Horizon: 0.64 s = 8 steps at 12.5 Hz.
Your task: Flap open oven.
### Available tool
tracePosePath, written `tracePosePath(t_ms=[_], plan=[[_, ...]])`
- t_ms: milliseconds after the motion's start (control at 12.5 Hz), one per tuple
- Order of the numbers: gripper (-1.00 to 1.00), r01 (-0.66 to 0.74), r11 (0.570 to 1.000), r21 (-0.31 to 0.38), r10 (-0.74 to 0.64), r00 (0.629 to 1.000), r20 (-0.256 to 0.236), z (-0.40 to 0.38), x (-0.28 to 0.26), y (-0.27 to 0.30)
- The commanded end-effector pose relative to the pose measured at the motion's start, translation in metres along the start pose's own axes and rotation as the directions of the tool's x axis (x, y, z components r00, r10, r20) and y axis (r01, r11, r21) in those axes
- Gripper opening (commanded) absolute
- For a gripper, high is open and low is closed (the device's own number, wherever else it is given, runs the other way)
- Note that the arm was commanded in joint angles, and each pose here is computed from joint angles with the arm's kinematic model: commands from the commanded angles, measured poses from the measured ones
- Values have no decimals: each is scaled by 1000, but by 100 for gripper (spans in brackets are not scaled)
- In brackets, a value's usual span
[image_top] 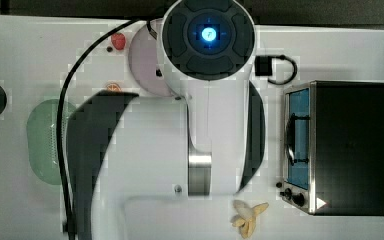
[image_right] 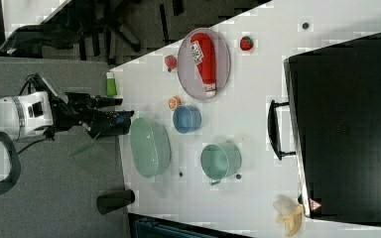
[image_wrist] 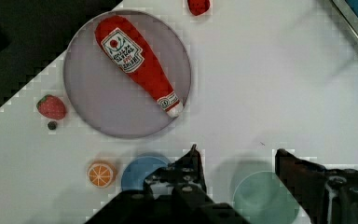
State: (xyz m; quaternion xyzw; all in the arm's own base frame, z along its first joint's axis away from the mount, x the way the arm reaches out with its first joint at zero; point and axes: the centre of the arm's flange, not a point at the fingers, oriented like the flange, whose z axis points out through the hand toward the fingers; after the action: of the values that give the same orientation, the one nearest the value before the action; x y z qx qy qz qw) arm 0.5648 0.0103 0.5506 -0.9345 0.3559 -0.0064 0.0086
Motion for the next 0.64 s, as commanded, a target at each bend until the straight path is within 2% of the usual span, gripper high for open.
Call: tracePosePath(t_ms=[80, 240, 480, 560, 640], plan=[[59, -257, 966, -28, 257, 966, 30, -81, -76, 136], [100, -257, 966, -29, 257, 966, 30, -81, -76, 136], [100, -257, 966, -28, 257, 966, 30, -82, -76, 136], [89, -257, 966, -28, 257, 966, 30, -82, -76, 136], [65, -256, 966, -28, 257, 966, 30, -82, -76, 136]])
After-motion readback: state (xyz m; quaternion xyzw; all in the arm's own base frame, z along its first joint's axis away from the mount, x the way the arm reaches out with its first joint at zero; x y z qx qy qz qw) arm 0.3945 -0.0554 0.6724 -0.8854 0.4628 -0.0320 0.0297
